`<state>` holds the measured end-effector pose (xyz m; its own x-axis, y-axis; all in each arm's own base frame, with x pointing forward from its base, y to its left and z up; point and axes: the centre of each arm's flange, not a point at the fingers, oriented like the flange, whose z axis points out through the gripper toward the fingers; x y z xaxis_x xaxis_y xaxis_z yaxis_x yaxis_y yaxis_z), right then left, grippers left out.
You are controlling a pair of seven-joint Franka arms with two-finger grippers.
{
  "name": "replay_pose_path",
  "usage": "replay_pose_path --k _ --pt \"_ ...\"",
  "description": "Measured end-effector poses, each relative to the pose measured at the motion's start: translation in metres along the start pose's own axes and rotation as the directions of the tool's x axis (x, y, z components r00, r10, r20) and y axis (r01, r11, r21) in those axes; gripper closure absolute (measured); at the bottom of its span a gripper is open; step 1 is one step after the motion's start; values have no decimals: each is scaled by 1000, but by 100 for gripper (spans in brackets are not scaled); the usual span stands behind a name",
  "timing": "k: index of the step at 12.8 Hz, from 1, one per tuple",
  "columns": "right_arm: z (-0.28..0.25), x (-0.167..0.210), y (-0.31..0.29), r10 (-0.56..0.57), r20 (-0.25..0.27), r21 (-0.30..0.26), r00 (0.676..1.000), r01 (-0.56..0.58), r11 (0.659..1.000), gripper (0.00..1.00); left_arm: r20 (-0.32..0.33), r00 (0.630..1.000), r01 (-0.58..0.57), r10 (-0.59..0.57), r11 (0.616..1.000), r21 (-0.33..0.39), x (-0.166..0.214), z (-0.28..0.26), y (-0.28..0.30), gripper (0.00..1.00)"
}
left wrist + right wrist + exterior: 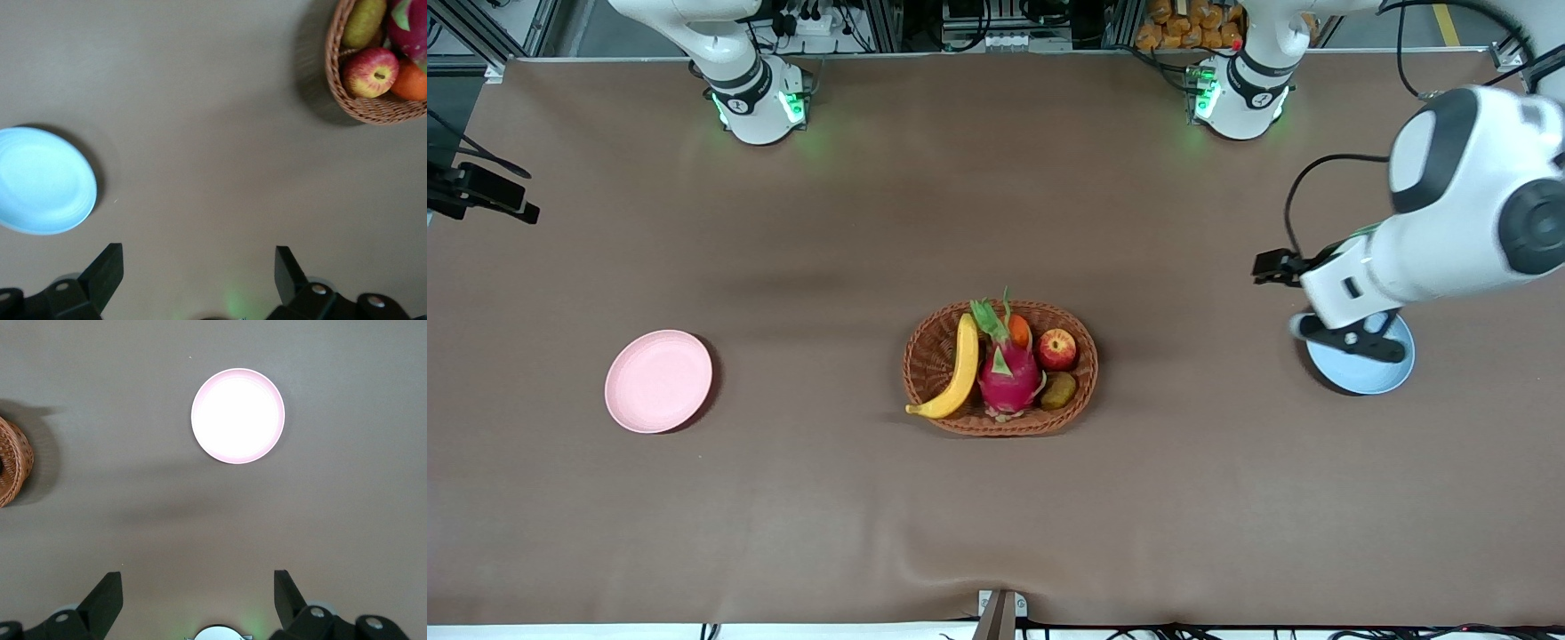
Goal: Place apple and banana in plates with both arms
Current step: 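Move the left gripper over the basket above the red apple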
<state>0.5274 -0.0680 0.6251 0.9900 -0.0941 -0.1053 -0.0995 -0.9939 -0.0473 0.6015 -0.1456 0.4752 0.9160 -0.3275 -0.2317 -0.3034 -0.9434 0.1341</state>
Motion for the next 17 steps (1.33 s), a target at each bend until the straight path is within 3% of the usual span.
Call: replay_pose_path --k 7,17 --pt "1 0 0 0 3 1 1000 0 1000 0 -28 982 -189 189 982 18 33 61 101 0" --pt "3 0 0 0 6 3 1000 0 1000 0 -163 934 -319 317 948 11 76 155 153 0"
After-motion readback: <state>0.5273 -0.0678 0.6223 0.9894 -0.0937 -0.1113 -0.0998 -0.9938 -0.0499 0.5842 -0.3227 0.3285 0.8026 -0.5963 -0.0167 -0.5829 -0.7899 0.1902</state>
